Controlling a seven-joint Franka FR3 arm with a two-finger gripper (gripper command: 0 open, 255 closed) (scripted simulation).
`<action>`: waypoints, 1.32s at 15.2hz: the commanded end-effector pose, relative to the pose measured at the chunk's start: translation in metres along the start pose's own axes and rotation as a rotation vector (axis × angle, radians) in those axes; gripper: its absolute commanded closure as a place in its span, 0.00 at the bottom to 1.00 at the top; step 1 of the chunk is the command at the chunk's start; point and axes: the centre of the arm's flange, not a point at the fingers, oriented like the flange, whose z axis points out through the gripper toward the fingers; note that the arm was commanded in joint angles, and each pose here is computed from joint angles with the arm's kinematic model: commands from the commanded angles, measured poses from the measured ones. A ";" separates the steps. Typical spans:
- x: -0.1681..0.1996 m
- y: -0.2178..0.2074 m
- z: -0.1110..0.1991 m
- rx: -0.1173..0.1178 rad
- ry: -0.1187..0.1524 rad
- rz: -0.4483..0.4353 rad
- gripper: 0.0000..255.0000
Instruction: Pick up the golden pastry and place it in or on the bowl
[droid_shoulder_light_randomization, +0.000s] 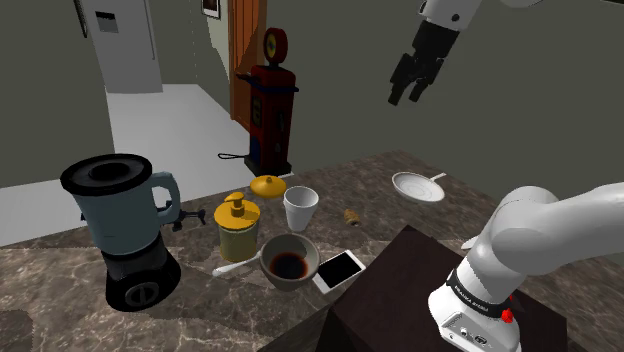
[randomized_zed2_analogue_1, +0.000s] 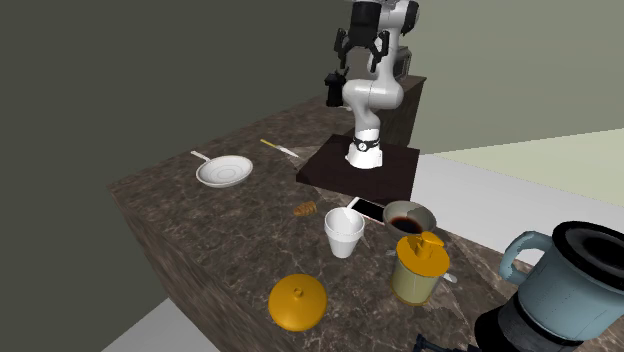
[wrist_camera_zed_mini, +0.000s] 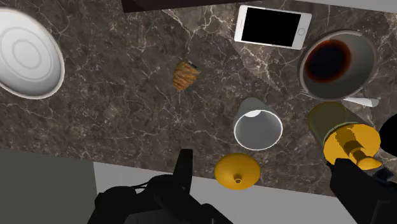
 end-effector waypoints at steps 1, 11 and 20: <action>0.000 0.000 0.000 0.000 0.000 0.000 0.00; 0.040 0.039 0.124 0.025 -0.071 0.099 0.00; 0.065 0.075 0.239 0.047 -0.136 0.188 0.00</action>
